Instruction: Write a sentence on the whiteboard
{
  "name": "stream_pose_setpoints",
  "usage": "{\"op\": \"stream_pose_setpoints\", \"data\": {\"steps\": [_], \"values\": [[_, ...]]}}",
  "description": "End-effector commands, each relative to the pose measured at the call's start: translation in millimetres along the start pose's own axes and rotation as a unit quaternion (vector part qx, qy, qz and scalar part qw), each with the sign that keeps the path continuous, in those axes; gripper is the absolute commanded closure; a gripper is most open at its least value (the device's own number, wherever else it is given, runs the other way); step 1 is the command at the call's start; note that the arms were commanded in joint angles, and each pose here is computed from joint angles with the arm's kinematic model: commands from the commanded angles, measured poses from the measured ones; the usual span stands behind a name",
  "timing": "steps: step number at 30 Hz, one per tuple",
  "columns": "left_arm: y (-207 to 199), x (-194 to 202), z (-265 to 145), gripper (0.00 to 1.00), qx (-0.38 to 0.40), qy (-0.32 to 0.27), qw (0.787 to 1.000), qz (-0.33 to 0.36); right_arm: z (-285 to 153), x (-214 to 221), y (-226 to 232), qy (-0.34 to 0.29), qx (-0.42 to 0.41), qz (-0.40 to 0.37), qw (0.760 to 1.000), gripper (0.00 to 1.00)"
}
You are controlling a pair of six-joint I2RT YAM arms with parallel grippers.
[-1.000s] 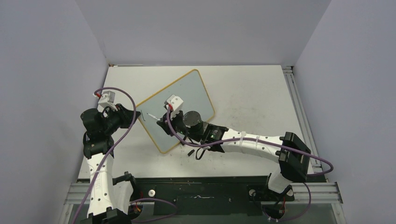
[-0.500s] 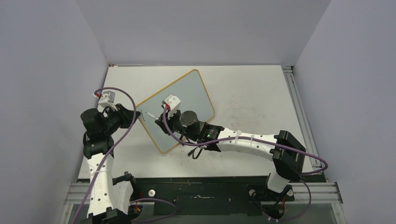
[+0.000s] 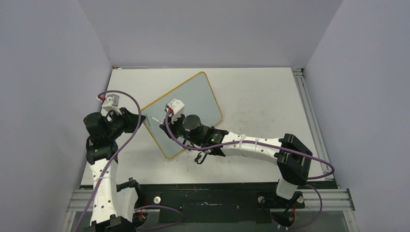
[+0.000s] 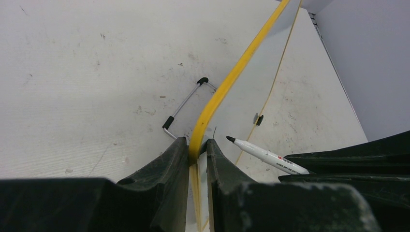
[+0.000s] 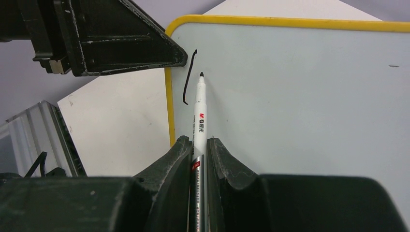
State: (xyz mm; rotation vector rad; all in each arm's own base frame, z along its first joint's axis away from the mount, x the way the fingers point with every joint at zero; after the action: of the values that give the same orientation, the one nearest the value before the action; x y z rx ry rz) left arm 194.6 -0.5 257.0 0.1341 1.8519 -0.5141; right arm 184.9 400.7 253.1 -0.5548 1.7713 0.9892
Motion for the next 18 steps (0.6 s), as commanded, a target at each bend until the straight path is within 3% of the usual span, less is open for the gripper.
{"op": "stream_pose_setpoints", "data": {"steps": [1, 18], "values": [[-3, -14, -3, 1.00, -0.006, -0.018, 0.999, 0.028, 7, -19, 10, -0.037, -0.008, 0.006, 0.999, 0.95], [-3, -15, -3, 1.00, -0.006, -0.019, 0.999, 0.030, 10, -5, 7, -0.016, -0.010, 0.004, 1.000, 0.95]]}}
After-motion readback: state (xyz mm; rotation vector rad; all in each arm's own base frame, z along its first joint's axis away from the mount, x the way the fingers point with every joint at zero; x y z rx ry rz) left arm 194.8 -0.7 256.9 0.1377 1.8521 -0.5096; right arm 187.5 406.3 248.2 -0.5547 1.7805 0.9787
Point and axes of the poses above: each gripper's point midway between its finger pads, its own z axis out along the fingers, its own y axis along the line the jaws close on, x = y × z, the point moved 10 cm from there along -z, back along the fingers, and after that the axes turned 14 degrees about z, right-handed, at the moved point
